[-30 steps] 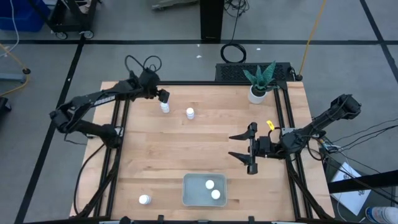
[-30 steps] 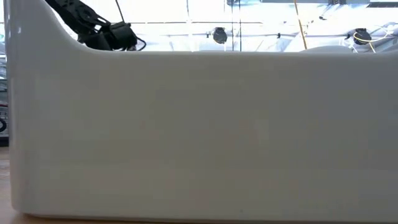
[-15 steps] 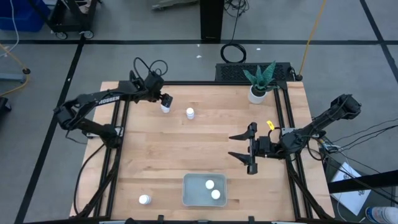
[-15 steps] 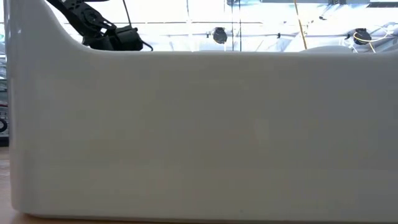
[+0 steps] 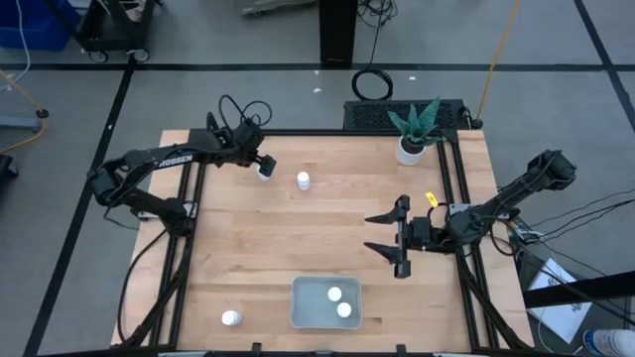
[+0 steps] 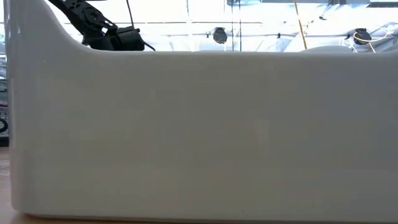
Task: Pick and place pill bottles into a basket
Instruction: Put the white pill bottle into the gray bin
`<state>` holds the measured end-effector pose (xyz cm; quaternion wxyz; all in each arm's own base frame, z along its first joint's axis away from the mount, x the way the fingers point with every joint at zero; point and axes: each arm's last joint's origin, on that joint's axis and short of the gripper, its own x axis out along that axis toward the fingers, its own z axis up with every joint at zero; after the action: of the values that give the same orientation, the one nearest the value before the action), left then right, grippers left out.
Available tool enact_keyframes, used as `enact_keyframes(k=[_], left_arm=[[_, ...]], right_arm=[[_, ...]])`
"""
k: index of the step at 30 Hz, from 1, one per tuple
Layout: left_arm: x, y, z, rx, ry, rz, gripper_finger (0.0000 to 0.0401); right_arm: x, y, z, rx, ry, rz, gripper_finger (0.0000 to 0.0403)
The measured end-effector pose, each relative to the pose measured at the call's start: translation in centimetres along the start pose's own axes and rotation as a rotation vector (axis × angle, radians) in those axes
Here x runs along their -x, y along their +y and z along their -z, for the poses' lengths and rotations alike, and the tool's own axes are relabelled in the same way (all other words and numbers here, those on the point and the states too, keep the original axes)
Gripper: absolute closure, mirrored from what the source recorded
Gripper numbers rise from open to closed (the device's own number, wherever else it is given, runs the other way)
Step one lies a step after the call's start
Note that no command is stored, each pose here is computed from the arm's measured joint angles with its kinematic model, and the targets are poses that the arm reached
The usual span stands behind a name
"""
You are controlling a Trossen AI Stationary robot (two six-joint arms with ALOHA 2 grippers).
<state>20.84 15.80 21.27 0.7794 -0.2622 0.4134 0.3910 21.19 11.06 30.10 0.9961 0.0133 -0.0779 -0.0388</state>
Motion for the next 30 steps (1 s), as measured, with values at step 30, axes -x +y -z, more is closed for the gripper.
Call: enact_keyframes(k=[30], left_arm=[[-4.0, -1.1, 1.1, -0.087, 0.13, -0.024, 0.0158]], right_arm=[[0.0, 0.0, 0.0, -0.006, 0.001, 0.0, 0.0149]])
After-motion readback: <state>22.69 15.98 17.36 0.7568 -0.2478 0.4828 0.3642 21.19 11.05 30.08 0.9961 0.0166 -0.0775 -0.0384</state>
